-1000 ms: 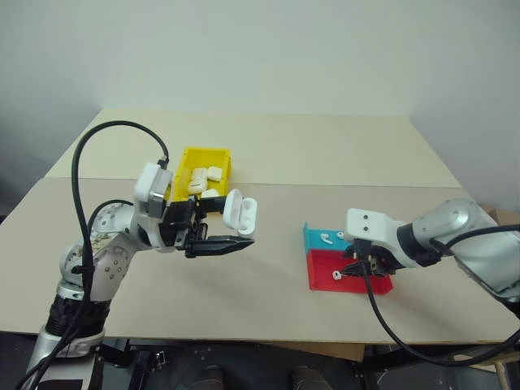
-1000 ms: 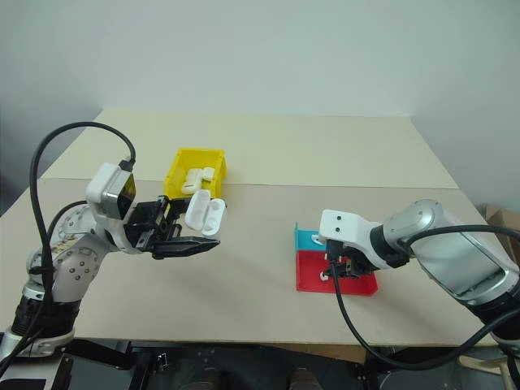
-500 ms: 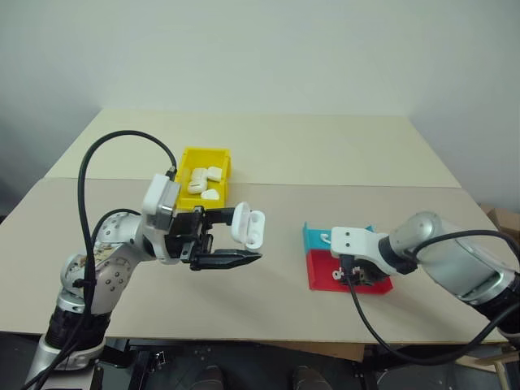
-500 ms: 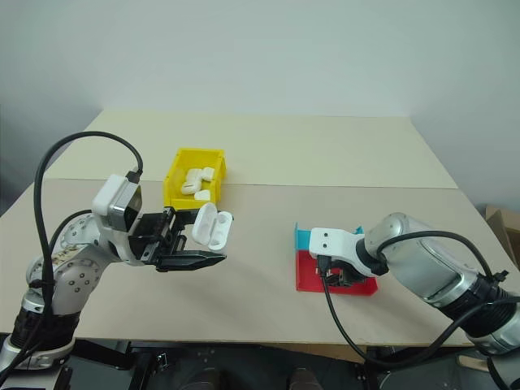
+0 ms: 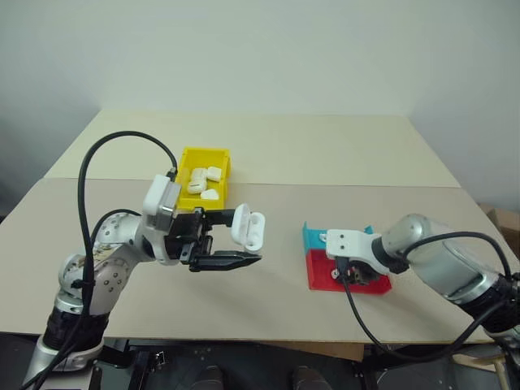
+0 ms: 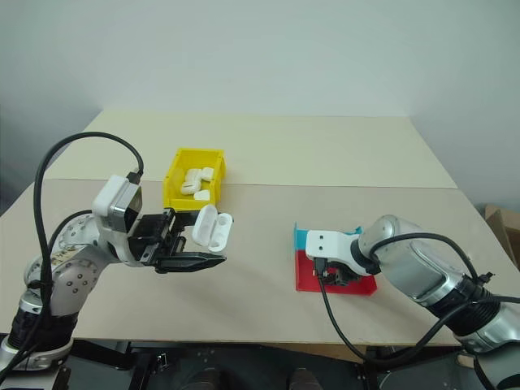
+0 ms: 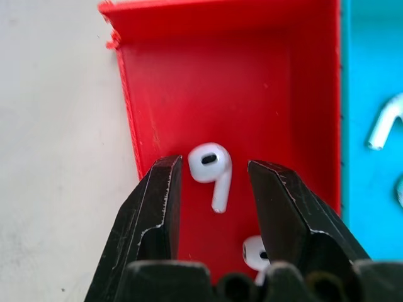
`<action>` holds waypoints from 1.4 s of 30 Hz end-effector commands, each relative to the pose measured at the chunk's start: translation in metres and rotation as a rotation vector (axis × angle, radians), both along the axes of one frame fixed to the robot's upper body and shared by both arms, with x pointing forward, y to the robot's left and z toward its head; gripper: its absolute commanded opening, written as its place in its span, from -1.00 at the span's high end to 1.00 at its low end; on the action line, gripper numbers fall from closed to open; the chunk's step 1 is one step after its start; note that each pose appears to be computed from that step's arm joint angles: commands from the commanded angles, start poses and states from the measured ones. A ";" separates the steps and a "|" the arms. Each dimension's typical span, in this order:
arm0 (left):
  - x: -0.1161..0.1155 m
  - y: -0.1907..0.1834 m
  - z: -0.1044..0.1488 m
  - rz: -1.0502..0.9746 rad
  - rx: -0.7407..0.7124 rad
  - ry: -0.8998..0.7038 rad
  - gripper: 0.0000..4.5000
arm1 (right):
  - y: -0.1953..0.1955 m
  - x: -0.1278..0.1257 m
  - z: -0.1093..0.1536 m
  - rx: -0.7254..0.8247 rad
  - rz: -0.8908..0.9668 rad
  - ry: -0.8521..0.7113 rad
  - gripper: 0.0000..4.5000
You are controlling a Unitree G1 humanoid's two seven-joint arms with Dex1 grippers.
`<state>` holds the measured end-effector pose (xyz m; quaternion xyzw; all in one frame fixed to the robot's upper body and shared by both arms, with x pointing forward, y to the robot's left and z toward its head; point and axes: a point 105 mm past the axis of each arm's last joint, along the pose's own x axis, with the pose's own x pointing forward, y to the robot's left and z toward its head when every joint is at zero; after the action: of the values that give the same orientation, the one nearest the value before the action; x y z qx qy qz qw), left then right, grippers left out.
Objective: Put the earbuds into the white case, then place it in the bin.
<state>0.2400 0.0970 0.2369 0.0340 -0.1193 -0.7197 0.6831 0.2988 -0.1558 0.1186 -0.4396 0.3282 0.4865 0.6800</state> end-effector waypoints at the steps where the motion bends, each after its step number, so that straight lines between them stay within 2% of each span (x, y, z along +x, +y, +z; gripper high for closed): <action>1: -0.005 0.002 0.008 0.009 -0.002 -0.048 -0.24 | -0.001 0.003 0.002 0.001 0.007 -0.017 0.07; 4: -0.006 0.002 0.007 0.011 0.000 -0.047 -0.24 | -0.001 0.001 0.001 -0.003 0.016 -0.009 0.07; 7: -0.006 0.003 0.007 0.015 0.003 -0.047 -0.24 | -0.003 -0.001 -0.002 -0.012 0.019 0.000 0.35; 9: -0.006 0.004 0.008 0.015 0.005 -0.048 -0.24 | -0.005 -0.002 -0.004 -0.018 0.021 0.002 0.67; 10: -0.006 0.004 0.008 0.015 0.006 -0.048 -0.24 | -0.005 -0.002 -0.004 -0.020 0.020 0.002 0.72; 17: -0.005 0.004 0.008 0.010 0.008 -0.046 -0.24 | -0.004 0.001 0.000 0.016 -0.017 -0.012 0.72; 19: -0.004 0.003 0.008 0.007 0.007 -0.045 -0.24 | -0.004 0.002 0.013 0.076 -0.049 -0.020 0.72; 22: -0.004 0.001 0.007 -0.002 0.004 -0.035 -0.24 | -0.002 -0.001 0.040 0.205 -0.104 -0.034 0.72; 27: 0.000 -0.003 0.006 -0.011 0.001 -0.016 -0.24 | -0.002 -0.010 0.092 0.528 -0.187 -0.102 0.72; 36: 0.023 -0.024 0.008 -0.030 0.010 0.049 -0.24 | 0.016 -0.032 0.184 1.226 -0.140 -0.418 0.72; 39: 0.029 -0.031 0.010 -0.038 0.012 0.068 -0.24 | 0.029 -0.042 0.200 1.361 -0.091 -0.439 0.72; 42: 0.035 -0.038 0.017 -0.038 -0.001 0.077 -0.24 | 0.053 -0.059 0.203 1.426 0.015 -0.416 0.72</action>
<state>0.2748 0.0627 0.2450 -0.0032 -0.0820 -0.7316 0.6768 0.2549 -0.1128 0.3135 0.0343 -0.1737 0.4774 0.8607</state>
